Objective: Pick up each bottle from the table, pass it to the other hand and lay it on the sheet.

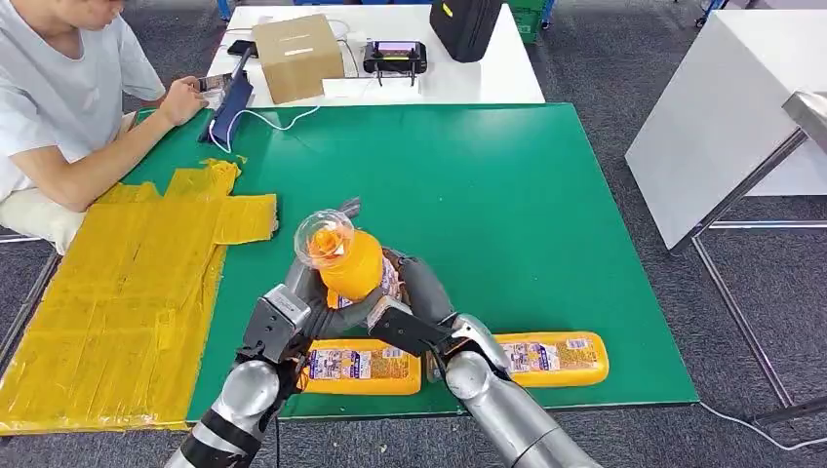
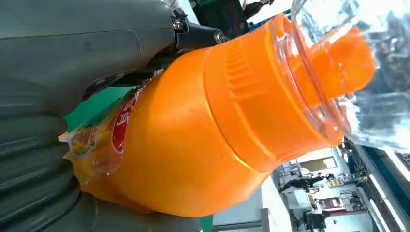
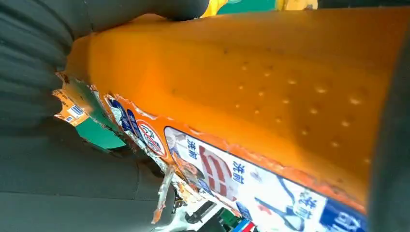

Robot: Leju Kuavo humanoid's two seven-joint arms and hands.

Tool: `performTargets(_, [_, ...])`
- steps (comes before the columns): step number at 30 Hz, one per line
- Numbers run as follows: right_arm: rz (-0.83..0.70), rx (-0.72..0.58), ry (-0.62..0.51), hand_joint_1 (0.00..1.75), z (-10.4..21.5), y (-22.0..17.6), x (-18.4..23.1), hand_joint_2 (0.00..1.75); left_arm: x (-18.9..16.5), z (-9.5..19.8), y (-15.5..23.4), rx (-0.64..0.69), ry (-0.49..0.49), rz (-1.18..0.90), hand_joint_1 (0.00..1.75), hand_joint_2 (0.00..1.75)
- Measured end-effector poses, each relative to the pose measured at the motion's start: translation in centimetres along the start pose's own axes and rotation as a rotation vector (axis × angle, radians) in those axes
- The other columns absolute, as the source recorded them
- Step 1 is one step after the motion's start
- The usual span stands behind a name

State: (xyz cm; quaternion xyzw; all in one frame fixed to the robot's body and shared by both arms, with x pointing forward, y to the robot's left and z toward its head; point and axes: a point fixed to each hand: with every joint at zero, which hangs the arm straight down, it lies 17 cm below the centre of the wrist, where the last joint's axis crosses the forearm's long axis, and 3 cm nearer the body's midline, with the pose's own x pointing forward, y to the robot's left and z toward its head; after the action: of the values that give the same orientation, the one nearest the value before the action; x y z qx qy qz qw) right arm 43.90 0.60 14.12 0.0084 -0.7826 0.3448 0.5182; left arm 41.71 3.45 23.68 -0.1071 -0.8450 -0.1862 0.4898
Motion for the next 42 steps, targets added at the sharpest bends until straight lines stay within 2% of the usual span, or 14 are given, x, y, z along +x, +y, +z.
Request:
performTargets(21, [-0.030, -0.024, -0.029, 1.75, 0.1, -0.3, 1.1, 1.75, 0.5, -0.5, 1.1, 0.040, -0.025, 0.008, 1.75, 1.75])
performTargets(22, [-0.030, -0.026, -0.029, 0.94, 0.1, -0.3, 1.1, 1.75, 0.5, -0.5, 1.1, 0.040, -0.025, 0.007, 1.75, 1.75])
performTargets(23, [-0.031, -0.029, -0.030, 0.00, 0.1, -0.4, 1.1, 1.75, 0.5, -0.5, 1.2, 0.043, -0.026, 0.004, 1.75, 1.75])
performTargets(24, [-0.036, -0.041, -0.035, 0.00, 0.2, -0.6, 1.3, 0.00, 0.6, -0.5, 1.4, 0.051, -0.028, -0.005, 1.75, 1.75])
performTargets(27, [-0.074, -0.141, -0.079, 0.00, 0.7, -2.1, 2.5, 0.00, 0.8, -0.8, 2.3, 0.092, -0.041, -0.055, 1.75, 1.75])
performTargets(32, [-0.164, -0.314, -0.156, 0.00, 2.4, -6.1, 5.9, 0.00, 0.7, -1.4, 8.3, 0.251, -0.049, -0.295, 1.75, 1.75])
performTargets(33, [-0.186, -0.349, -0.168, 0.00, 2.9, -7.0, 6.5, 1.75, 0.8, -1.5, 9.6, 0.281, -0.051, -0.353, 1.75, 1.75])
performTargets(37, [-0.278, -0.505, -0.244, 0.00, 5.7, -11.7, 9.2, 1.75, 1.0, -1.6, 15.2, 0.394, -0.034, -0.631, 1.75, 1.75])
performTargets(40, [-0.368, -0.534, -0.302, 0.00, 7.3, -13.7, 11.1, 1.75, 1.1, -1.6, 18.7, 0.447, -0.020, -0.803, 1.75, 1.75])
performTargets(42, [-0.367, -0.546, -0.344, 0.00, 8.3, -14.8, 12.3, 1.75, 1.1, -1.3, 20.8, 0.480, -0.008, -0.961, 1.75, 1.75])
